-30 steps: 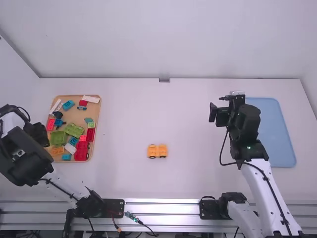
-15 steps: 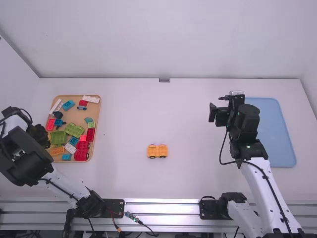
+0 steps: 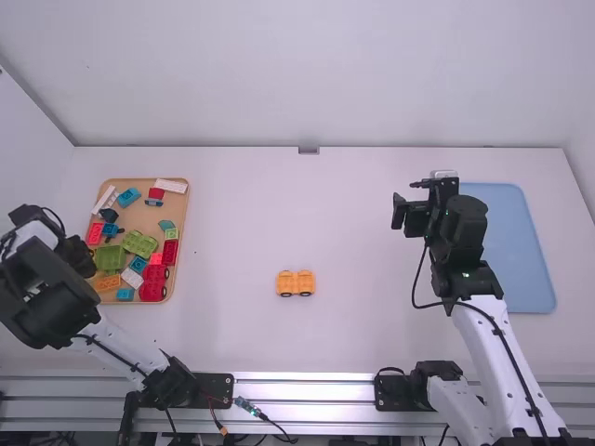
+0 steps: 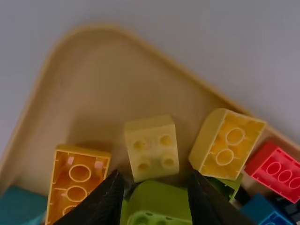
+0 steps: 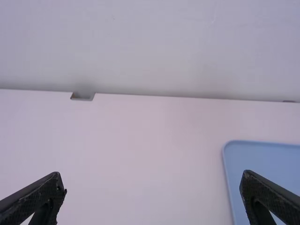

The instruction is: Assemble lego blocks to make yellow taxi

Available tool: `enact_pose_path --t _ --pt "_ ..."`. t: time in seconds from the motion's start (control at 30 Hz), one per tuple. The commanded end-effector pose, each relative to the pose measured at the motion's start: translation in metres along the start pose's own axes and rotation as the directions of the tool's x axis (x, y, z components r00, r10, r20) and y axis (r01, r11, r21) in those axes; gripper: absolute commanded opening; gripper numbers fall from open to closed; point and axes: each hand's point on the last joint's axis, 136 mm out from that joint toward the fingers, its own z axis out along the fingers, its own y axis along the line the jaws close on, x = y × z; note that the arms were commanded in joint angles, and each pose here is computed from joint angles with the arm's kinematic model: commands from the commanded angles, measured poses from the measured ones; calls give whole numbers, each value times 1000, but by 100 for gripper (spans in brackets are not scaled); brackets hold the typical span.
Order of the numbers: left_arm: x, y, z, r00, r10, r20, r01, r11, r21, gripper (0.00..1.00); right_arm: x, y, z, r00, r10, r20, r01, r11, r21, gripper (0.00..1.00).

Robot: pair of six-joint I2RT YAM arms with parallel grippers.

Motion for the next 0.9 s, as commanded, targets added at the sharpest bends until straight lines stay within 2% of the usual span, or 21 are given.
enact_pose_path --t 0.0,0.4,0.87 --pt "-3 12 9 1000 -7 17 8 999 -40 37 -13 1 -2 1000 2 26 -2 1000 -2 99" --pt "-16 17 10 997 -59 46 61 997 -45 47 -13 1 -2 1000 4 24 -4 1000 -2 99" --pt "-6 12 19 999 -54 -6 54 999 1 44 -13 6 -2 1000 3 23 -3 999 -32 99"
